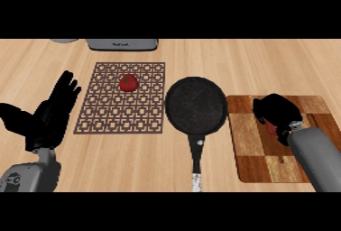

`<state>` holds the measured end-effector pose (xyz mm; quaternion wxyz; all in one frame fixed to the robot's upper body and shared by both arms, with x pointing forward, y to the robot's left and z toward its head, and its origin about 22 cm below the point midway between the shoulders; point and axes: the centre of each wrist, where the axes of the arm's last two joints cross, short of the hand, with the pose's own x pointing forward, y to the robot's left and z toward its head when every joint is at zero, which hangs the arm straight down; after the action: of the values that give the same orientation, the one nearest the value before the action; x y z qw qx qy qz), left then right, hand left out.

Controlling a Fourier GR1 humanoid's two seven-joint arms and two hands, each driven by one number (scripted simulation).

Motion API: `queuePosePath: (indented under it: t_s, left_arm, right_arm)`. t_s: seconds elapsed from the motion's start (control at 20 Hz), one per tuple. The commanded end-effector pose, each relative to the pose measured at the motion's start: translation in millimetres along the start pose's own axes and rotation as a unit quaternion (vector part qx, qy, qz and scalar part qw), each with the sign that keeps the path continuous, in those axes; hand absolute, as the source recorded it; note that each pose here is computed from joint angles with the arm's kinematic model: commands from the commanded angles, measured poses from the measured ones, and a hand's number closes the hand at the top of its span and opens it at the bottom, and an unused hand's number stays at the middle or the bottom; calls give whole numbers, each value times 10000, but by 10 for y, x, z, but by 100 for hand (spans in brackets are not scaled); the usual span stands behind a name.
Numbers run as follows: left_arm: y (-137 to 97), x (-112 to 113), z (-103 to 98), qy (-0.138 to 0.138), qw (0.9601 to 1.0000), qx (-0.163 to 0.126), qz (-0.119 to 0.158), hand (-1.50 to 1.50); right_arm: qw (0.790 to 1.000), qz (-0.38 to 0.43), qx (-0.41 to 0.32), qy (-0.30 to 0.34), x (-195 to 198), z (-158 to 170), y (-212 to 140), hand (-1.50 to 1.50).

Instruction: Pick the bell pepper from the cutting board and place it in the pan

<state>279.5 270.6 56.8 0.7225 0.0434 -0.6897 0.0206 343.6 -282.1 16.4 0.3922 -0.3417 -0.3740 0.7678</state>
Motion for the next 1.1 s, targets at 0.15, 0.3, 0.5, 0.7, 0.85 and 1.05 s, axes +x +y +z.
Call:
queuePosePath:
  t_s: [0.15, 0.3, 0.5, 0.7, 0.85, 1.05]
  left_arm:
    - [-29, 17, -28, 17, 9998, -186, -58, 0]
    - [-91, -28, -13, 108, 9995, -282, 3, 0]
    - [-194, 50, -70, -9, 9993, -368, 42, 0]
    - [-238, 102, -109, -42, 9989, -444, -132, 0]
    - [-247, 67, -122, 46, 9983, -579, -74, 0]
    - [-349, 151, -207, -25, 9988, -495, -50, 0]
  right_arm:
    - [9838, -1781, -40, 212, 1389, -414, -288, 150]
    - [9758, -2108, -182, 554, 1378, -394, -460, 150]
    - [9631, -2060, -1147, 1299, 1541, -295, -918, 150]
    - [9381, -1710, -2371, 1856, 1852, -114, -1534, 150]
    - [9139, -1525, -3047, 2208, 2128, 46, -1831, 150]
    - [8918, -1530, -3422, 2535, 2478, 290, -2151, 150]
